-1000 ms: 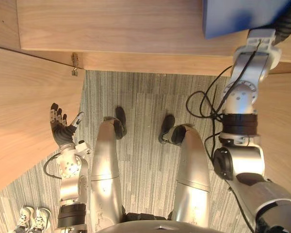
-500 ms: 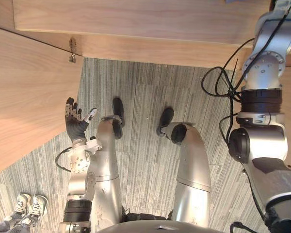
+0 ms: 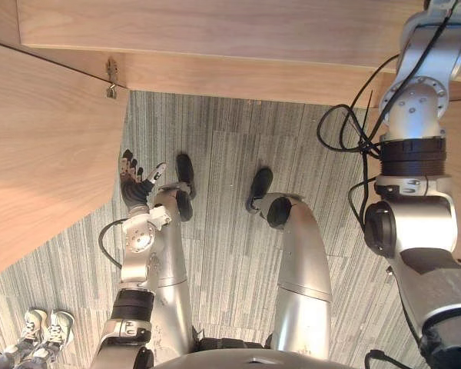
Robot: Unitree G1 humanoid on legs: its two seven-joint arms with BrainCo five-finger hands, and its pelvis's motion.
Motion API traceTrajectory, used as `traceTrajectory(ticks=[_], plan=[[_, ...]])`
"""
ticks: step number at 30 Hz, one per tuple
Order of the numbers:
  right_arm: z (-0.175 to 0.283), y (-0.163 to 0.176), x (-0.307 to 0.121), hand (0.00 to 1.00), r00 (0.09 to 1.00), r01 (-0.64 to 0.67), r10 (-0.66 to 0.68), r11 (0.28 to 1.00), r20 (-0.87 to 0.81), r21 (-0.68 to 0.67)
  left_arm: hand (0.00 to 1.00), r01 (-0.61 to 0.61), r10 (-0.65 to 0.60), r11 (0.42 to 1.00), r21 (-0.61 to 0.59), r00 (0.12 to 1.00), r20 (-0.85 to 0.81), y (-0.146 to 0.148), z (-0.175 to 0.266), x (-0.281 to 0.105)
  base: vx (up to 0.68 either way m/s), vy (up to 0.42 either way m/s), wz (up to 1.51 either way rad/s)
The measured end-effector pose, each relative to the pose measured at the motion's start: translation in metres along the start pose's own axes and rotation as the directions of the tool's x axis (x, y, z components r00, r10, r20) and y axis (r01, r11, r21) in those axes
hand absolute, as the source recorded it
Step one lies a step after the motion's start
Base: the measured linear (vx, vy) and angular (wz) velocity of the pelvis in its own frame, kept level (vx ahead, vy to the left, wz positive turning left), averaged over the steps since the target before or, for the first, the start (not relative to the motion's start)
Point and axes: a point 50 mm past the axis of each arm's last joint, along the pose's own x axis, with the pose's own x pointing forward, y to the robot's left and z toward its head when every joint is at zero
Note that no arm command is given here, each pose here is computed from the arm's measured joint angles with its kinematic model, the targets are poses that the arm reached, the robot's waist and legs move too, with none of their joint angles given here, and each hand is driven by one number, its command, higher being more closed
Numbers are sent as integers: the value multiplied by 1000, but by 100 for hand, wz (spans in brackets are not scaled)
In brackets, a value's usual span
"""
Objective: Walk over to the cabinet, pick up the folder, carry it to the office cabinet, place the folder inside the office cabinet, then close the office cabinet door
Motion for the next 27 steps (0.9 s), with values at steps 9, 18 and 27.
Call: traceTrajectory(ticks=[9,18,27], plan=[[7,-18,-22,0,998,-68,68,993,-1,-96,0,-41,41,999,17,999,-14,12,-4,1,-7,29,-4],[25,-42,-34,0,937,-349,282,754,-205,-557,0,-43,43,996,79,999,-8,28,-4,1,-11,43,-4],[10,-56,-43,0,782,-618,303,269,-544,-739,0,-8,16,986,168,999,-41,46,-14,2,-5,8,0]])
